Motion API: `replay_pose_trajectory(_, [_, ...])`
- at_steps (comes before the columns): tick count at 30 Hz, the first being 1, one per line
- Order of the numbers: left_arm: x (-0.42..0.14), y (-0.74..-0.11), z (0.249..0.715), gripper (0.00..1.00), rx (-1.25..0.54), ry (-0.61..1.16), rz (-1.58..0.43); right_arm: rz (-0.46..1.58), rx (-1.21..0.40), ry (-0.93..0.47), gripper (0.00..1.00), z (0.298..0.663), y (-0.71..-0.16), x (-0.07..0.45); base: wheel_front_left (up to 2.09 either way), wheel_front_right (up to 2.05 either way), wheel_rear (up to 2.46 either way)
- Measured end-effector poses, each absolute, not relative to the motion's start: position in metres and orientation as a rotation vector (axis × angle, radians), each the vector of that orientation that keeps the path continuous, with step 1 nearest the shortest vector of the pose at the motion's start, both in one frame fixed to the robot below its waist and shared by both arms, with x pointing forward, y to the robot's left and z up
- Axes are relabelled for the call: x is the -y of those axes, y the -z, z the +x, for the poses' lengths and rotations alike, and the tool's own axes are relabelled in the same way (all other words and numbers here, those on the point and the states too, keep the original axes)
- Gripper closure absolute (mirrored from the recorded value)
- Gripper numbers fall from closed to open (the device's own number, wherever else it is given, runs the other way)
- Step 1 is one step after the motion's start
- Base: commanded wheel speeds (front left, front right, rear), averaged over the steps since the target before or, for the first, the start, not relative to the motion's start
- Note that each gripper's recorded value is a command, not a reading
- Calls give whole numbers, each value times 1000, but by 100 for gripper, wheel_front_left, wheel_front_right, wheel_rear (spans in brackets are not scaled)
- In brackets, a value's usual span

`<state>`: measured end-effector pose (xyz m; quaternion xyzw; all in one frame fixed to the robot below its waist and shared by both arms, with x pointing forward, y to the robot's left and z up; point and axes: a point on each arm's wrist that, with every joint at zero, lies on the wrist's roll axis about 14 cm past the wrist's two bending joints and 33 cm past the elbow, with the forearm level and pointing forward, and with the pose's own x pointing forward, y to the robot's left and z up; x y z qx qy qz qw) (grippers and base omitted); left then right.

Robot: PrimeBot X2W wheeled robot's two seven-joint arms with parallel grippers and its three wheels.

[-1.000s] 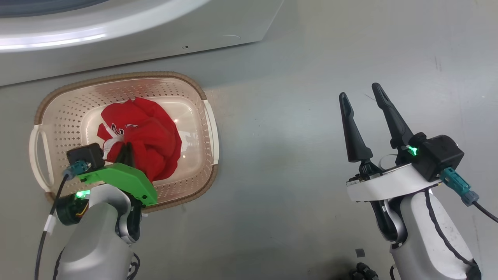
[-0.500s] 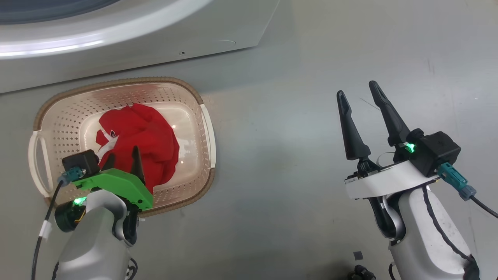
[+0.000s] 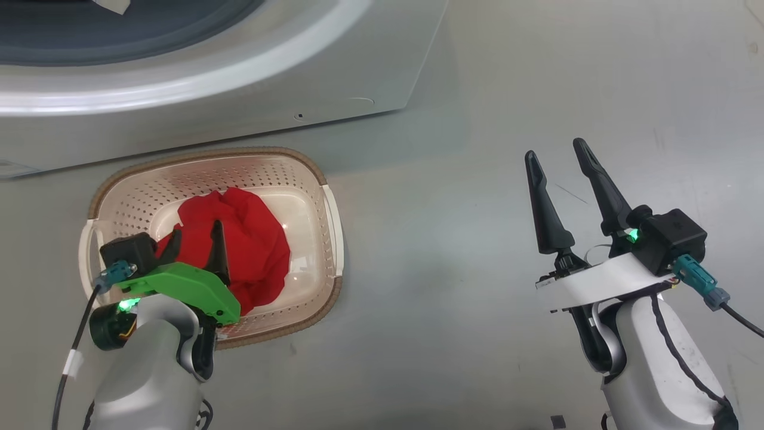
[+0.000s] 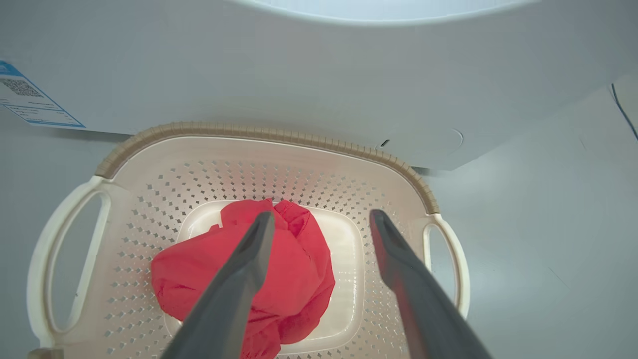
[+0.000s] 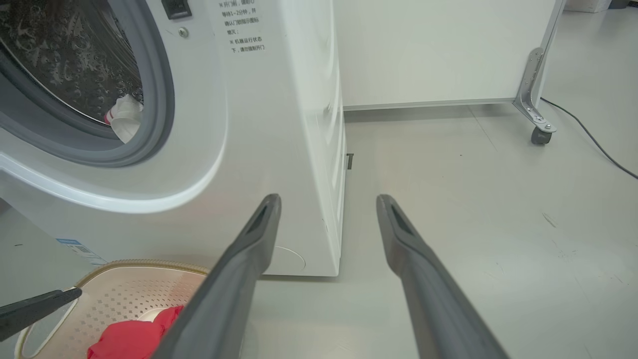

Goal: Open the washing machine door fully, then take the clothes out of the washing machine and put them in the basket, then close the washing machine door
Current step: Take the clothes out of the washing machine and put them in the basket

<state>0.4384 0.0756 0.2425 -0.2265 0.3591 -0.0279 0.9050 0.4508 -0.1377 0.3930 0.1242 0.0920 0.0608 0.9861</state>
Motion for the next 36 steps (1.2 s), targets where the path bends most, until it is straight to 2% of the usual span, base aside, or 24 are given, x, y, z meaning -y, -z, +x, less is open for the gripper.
replay_pose_trajectory(7, [-79,-274,447,0,-649,84,-469,245,-183,-123,0,441,-399,136,0,0,0])
replay_pose_trajectory(15, [-91,-342,478,0,-424,100,-447,241,-157,-121,0,434,-413,136,0,0,0])
replay_pose_trajectory(36, [-120,-460,447,0,-87,108,-363,236,-87,-136,0,406,-450,128,0,0,0])
